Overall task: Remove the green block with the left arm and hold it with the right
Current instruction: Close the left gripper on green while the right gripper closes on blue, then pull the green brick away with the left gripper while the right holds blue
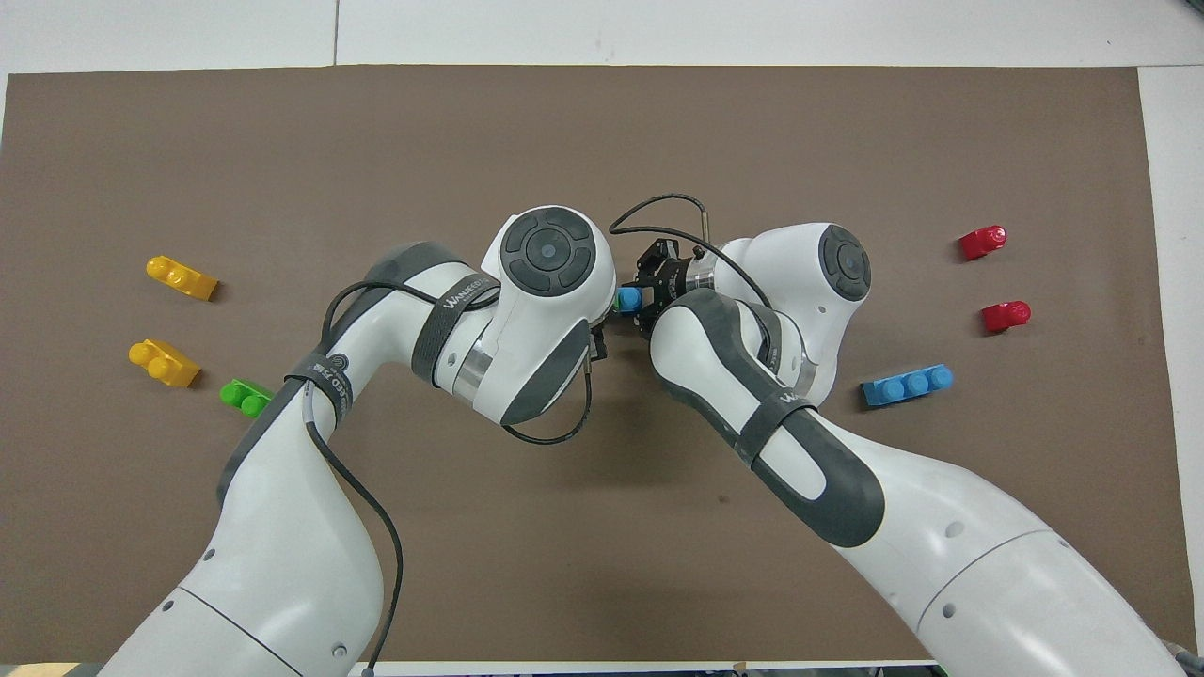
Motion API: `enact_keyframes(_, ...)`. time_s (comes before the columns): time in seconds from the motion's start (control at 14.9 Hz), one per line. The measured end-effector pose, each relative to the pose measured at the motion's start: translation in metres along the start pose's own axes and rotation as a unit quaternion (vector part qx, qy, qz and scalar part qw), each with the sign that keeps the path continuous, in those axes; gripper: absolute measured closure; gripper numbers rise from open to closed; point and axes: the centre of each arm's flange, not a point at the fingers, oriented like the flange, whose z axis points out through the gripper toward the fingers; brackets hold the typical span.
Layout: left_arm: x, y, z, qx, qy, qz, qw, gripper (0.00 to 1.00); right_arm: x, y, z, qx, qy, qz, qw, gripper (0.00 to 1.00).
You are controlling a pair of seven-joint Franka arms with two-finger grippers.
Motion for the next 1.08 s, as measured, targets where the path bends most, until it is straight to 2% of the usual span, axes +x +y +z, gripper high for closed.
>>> enact_keyframes(0.13,0.002,0.005,-0.004,-0.008,0.001,0.000,1.000,0.59,-0.002,0.001,0.001,-0.001,0.000,-0.002,1.000,0.65)
enact_keyframes(0.2,0.002,0.005,-0.004,-0.009,0.002,0.005,1.000,0.65,-0.002,0.002,0.001,0.001,0.001,-0.004,1.000,0.65)
enact_keyframes(0.54,0.002,0.004,-0.015,-0.013,0.001,0.008,1.000,0.65,-0.002,0.002,0.001,0.005,0.002,-0.011,1.000,0.65)
enact_keyframes(0.87,0.017,0.002,-0.091,-0.026,-0.002,0.001,1.000,0.65,-0.002,0.002,0.001,0.006,0.002,-0.011,1.000,0.65)
enact_keyframes(1.08,0.037,0.009,-0.104,-0.018,0.012,0.029,0.999,0.65,-0.002,0.002,0.001,0.006,0.002,-0.011,1.000,0.65)
